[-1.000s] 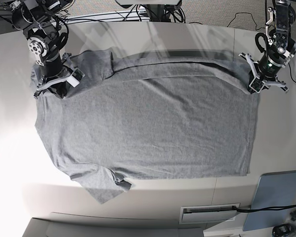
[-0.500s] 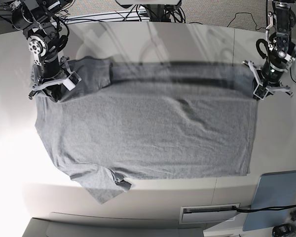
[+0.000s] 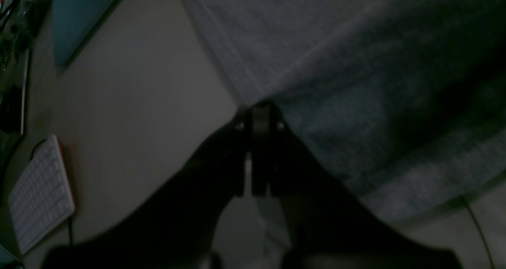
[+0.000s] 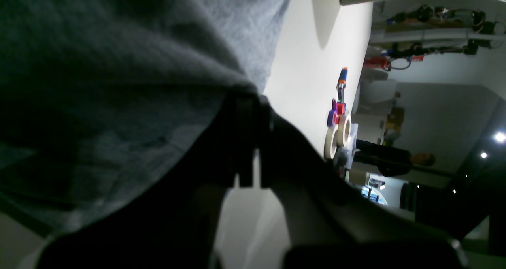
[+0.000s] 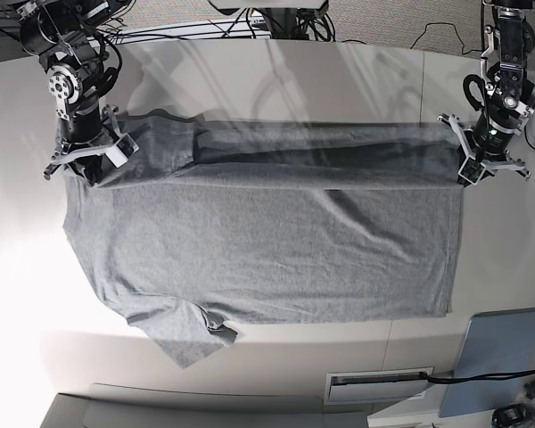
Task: Fold the T-shirt properly
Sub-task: 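Lift the shoulder edge with both grippers and fold it over the body, then release the folded edge and drag the shirt toward the robot base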
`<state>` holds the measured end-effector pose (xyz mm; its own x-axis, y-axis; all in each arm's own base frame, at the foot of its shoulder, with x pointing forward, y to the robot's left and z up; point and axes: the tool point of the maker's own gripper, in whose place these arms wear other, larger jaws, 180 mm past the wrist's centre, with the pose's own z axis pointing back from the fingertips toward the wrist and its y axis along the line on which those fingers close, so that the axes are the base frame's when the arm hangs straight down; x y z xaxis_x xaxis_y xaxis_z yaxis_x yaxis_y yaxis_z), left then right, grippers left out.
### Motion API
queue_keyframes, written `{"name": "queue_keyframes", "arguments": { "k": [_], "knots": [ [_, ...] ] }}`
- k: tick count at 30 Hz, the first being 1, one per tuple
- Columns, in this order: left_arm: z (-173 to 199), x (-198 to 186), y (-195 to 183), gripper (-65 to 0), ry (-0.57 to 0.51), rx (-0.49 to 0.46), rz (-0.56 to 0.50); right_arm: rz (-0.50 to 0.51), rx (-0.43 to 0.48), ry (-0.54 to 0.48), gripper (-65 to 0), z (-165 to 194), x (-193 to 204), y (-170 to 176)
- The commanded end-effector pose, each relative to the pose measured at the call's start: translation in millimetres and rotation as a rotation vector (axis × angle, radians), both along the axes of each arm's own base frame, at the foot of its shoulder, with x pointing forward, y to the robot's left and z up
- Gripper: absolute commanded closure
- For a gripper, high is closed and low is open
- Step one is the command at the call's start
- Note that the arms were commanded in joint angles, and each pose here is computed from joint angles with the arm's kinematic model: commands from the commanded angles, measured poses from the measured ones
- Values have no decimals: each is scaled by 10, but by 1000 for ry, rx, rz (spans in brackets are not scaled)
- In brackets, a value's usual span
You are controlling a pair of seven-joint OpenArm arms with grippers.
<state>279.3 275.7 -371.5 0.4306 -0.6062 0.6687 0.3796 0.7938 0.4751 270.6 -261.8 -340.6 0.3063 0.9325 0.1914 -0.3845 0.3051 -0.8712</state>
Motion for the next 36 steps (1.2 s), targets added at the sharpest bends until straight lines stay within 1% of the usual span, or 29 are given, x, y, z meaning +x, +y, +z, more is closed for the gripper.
{"name": "queue_keyframes", "arguments": {
  "k": [1,8,13,23,25,28,29,30,31,32,33,35,36],
  "knots": [
    [146,87,37,0,-52,9,-6,12,-18,-58,0,159,96,-29],
    [187,138,37,0,-66,10,-6,8,-6,-92,0,267,230,-27],
    [189,142,31,0,-65,8,-9,18,3,-73,0,238,234,-4],
    [188,141,30,0,-65,7,-9,20,4,-73,0,238,235,0],
    [196,145,14,0,-69,-17,-4,21,3,-68,0,231,231,1],
    [209,151,-8,0,-74,-50,3,34,0,-35,0,177,211,20],
    [208,150,-7,0,-74,-49,3,32,11,-30,-41,168,207,24],
    [208,150,-6,-1,-74,-49,3,29,24,-28,-100,160,206,30],
    [209,151,-5,-55,-74,-48,3,27,31,-27,-159,160,209,32],
    [209,151,-5,-116,-74,-48,3,27,35,-29,-204,165,217,35],
    [208,150,-6,-179,-74,-49,3,25,37,-32,-234,172,226,35],
    [208,150,-4,-280,-74,-48,3,25,37,-37,-241,188,244,34],
    [207,150,-4,-313,-73,-48,3,25,37,-38,-241,190,245,34]
  ]
}}
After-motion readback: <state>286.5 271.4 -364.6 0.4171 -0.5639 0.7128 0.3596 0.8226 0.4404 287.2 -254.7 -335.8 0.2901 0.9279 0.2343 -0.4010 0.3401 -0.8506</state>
